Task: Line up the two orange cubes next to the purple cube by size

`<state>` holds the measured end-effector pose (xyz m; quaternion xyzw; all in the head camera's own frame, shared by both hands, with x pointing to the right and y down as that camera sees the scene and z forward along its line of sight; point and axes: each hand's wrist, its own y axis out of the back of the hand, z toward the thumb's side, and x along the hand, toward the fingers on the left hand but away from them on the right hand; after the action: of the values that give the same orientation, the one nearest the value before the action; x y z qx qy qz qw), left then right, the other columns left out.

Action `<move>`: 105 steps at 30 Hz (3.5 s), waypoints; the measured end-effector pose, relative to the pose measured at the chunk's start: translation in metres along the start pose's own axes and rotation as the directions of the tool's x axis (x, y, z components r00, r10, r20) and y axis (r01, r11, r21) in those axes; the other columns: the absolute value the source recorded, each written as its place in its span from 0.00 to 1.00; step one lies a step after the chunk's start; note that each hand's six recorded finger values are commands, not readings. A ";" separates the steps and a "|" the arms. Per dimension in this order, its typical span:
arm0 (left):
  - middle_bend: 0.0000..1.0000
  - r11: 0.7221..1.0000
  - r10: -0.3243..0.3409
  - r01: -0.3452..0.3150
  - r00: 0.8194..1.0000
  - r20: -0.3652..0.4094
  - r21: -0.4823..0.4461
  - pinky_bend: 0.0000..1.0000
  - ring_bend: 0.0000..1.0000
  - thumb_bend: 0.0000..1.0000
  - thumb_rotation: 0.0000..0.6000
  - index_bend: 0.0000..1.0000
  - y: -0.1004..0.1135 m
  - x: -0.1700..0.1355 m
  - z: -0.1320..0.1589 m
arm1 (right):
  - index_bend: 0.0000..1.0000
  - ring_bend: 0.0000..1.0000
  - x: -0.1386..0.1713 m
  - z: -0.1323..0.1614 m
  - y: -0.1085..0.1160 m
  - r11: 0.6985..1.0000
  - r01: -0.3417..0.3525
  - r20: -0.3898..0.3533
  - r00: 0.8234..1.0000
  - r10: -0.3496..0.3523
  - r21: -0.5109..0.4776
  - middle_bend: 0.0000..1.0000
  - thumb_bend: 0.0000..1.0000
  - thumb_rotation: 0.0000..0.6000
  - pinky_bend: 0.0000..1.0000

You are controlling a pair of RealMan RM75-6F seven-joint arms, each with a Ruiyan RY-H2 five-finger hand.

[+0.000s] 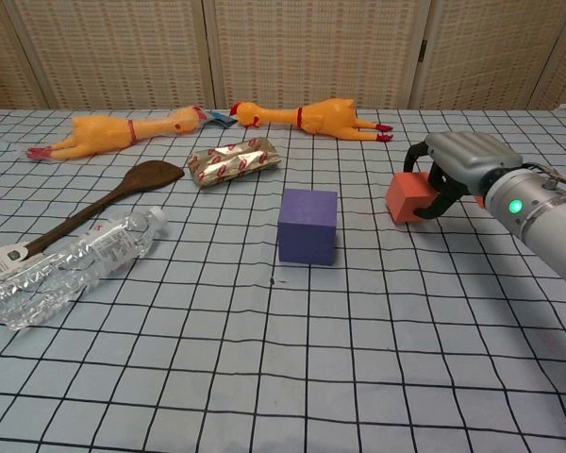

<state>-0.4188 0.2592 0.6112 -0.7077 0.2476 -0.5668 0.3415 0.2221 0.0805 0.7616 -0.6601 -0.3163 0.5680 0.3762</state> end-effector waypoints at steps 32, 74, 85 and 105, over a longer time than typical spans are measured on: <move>0.39 0.999 -0.029 0.029 1.000 0.009 0.018 0.60 0.33 0.48 1.00 0.25 -0.007 0.000 0.004 | 0.60 0.85 0.058 0.022 -0.003 0.995 -0.034 -0.061 0.998 0.029 -0.091 0.92 0.12 1.00 0.97; 0.39 0.998 -0.050 0.049 0.999 0.016 0.039 0.60 0.36 0.48 1.00 0.25 -0.013 0.001 0.007 | 0.35 0.86 0.055 0.038 -0.020 0.991 -0.063 -0.057 0.997 0.057 -0.117 0.93 0.12 1.00 0.97; 0.39 0.998 -0.052 0.051 0.999 0.017 0.043 0.60 0.37 0.48 1.00 0.25 -0.014 0.001 0.008 | 0.13 0.86 0.055 0.035 -0.022 0.990 -0.081 -0.061 0.995 0.075 -0.111 0.93 0.12 1.00 0.97; 0.39 0.997 -0.063 0.062 0.998 0.018 0.047 0.60 0.37 0.48 1.00 0.26 -0.016 0.001 0.009 | 0.25 0.86 0.065 0.016 -0.001 0.991 -0.063 -0.076 0.996 0.054 -0.122 0.93 0.12 1.00 0.97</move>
<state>-0.4102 0.2704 0.6233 -0.7123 0.2087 -0.5761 0.3424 0.2163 0.1382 0.7285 -0.7115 -0.3178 0.5337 0.3287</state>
